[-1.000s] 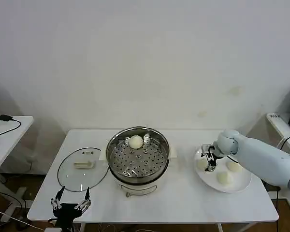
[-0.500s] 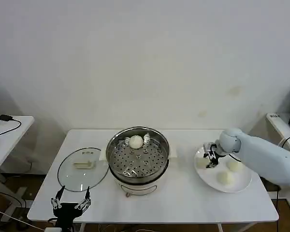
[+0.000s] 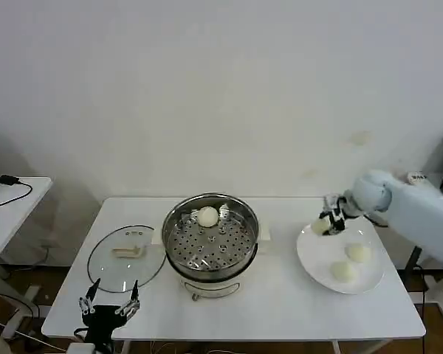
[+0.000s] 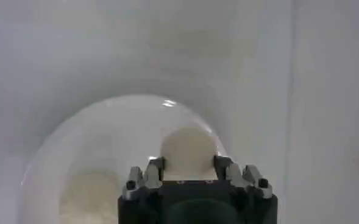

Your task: Take steamed baozi put them in steamer then cover it.

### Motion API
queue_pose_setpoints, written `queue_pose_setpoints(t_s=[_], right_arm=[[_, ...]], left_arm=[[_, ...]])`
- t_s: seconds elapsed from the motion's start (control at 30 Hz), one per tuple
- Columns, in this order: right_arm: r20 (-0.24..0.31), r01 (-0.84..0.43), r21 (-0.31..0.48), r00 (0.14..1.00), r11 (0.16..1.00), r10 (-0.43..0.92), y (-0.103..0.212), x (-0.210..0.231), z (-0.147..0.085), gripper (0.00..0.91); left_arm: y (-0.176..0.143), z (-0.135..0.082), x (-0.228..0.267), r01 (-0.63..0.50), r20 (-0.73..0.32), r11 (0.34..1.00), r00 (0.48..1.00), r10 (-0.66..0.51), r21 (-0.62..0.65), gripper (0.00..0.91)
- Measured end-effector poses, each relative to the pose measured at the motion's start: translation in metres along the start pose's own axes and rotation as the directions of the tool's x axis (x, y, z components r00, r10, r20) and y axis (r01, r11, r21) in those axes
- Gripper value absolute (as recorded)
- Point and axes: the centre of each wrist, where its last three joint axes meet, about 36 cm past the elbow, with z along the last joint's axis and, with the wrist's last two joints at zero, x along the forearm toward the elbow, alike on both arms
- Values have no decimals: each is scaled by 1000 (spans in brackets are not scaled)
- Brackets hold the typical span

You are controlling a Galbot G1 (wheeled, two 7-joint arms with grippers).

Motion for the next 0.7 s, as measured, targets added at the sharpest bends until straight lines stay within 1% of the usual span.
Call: queue_pose_setpoints(t_s=[0.1, 0.23, 0.33, 0.5, 0.63, 0.7], right_arm=[[32, -29, 20, 999, 999, 28, -12, 22, -25, 574], [92, -52, 48, 995, 997, 48, -24, 44, -71, 574], [138, -54, 54, 989, 997, 46, -31, 53, -106, 574], [193, -35, 71, 981, 997, 20, -37, 53, -170, 574], [217, -8, 87, 976, 996, -11, -40, 43, -220, 574], [224, 8, 91, 974, 996, -28, -39, 36, -242, 574]], left_arm=[[2, 0, -3, 0, 4, 1000, 1000, 0, -6, 907], [5, 0, -7, 5, 9, 1000, 1000, -5, -5, 907], [6, -1, -10, 9, 13, 1000, 1000, -9, -3, 907], [6, -1, -14, 16, 20, 1000, 1000, -16, 4, 907], [8, -4, -15, 27, 33, 1000, 999, -27, 10, 907], [8, -6, -15, 31, 39, 999, 999, -32, 13, 907]])
